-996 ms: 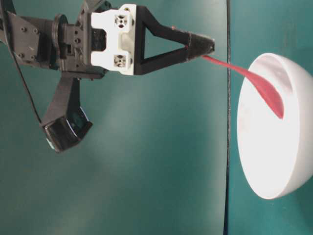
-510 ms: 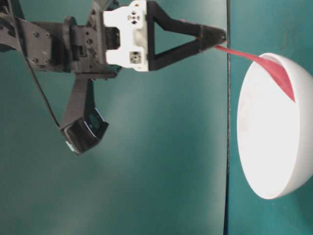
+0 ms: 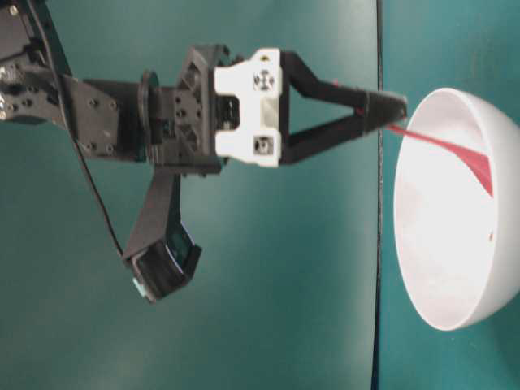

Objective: Grip the spoon and scoop the red block from the bowl with right arm.

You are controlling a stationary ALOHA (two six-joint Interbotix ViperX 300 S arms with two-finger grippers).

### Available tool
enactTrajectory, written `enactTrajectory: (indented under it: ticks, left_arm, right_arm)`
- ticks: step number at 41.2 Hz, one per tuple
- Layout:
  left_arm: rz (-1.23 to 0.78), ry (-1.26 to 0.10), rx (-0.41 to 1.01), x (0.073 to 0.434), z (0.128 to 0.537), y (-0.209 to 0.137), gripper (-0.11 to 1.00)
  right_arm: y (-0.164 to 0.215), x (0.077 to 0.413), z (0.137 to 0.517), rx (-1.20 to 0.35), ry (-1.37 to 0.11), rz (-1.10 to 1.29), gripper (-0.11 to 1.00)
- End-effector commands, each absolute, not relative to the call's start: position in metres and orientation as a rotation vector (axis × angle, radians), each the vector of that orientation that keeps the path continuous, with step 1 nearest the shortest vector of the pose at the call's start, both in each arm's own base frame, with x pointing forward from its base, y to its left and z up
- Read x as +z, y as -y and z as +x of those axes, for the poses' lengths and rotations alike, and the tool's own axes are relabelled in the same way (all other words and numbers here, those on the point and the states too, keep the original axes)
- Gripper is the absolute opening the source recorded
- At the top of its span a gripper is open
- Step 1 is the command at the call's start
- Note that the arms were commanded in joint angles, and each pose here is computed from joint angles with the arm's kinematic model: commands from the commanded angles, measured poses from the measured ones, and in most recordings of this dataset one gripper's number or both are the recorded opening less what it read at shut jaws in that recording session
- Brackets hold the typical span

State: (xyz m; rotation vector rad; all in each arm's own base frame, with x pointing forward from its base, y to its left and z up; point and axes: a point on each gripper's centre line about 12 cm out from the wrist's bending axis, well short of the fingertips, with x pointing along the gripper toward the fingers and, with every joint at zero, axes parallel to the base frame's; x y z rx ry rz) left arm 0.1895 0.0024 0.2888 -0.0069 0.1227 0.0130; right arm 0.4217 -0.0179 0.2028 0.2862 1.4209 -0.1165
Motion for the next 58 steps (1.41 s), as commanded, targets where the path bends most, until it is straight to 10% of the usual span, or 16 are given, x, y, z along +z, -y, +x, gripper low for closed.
enactTrajectory:
  ticks: [1,58]
  left_arm:
    - [-0.004,-0.098,0.014,0.298,0.192,-0.003,0.0]
    - [-0.002,-0.103,0.014,0.297,0.191,-0.003,0.0]
  right_arm:
    - [0.018,0.218,0.431,-0.104,-1.358,0.28,0.22]
    - [0.034,0.216,0.414,-0.149,-1.339,0.303,0.22]
